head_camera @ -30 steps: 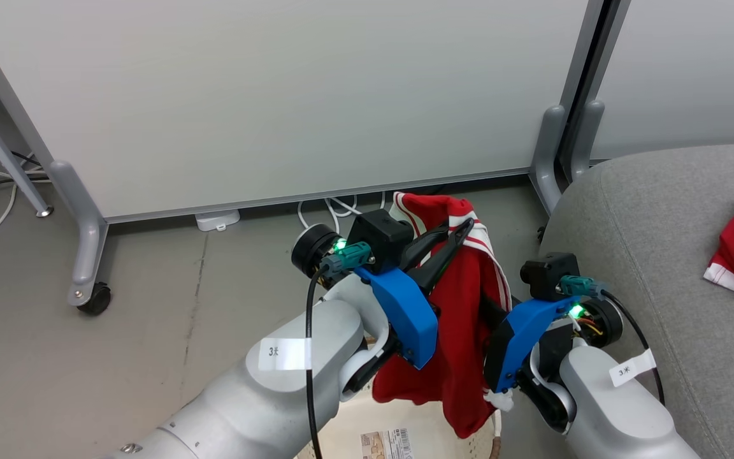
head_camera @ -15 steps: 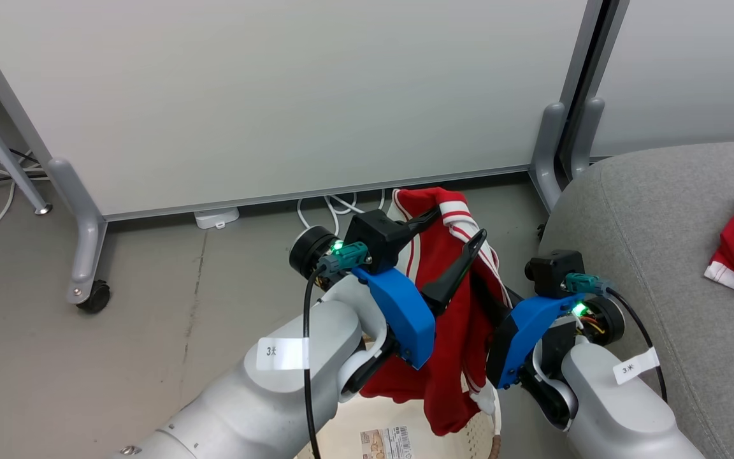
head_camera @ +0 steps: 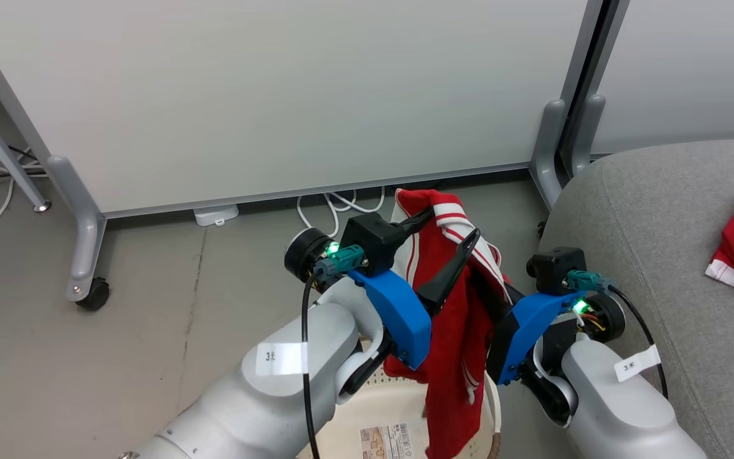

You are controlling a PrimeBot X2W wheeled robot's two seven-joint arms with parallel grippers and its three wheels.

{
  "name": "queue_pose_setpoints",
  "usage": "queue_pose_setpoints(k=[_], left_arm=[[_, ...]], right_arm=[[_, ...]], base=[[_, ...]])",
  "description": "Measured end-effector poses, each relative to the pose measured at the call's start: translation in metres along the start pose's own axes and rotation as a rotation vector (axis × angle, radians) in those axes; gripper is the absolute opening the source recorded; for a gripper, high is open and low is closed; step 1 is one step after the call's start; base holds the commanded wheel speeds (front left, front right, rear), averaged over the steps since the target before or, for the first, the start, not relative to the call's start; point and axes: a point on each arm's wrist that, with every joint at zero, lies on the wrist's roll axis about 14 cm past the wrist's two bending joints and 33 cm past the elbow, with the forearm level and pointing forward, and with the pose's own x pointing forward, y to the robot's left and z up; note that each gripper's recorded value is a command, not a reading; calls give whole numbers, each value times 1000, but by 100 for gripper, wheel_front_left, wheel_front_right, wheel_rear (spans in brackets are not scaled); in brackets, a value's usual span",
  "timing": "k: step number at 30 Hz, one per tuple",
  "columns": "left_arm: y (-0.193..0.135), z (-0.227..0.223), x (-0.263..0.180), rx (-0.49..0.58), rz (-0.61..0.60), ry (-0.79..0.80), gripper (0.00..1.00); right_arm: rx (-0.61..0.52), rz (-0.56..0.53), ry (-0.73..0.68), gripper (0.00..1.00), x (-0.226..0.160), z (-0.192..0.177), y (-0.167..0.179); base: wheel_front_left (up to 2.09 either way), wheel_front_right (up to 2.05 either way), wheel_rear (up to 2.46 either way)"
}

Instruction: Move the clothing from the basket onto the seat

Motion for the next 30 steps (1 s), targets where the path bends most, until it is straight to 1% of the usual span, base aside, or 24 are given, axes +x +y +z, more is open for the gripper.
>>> queue_pose_setpoints(k=[6,11,17,21,26,30], left_arm=[[8,-8,-6,-24,50,-18,100],[19,-19,-22,-45,98,-36,100],[30,-34,-47,-48,154,-45,100],[40,-37,-66,-47,216,-68,100],[45,-57,-92,-60,285,-38,100],[48,-64,-104,-60,317,-31,100]], right_arm=[[2,-4,-7,0,4,1,-4],[3,-10,-15,0,5,3,-8],[9,-18,-26,0,6,5,-11],[12,-22,-36,0,5,9,-12],[14,-24,-45,0,3,11,-12],[14,-24,-45,0,2,10,-12]], base=[[0,0,0],[0,0,0],[0,0,0],[0,0,0],[0,0,0],[0,0,0]])
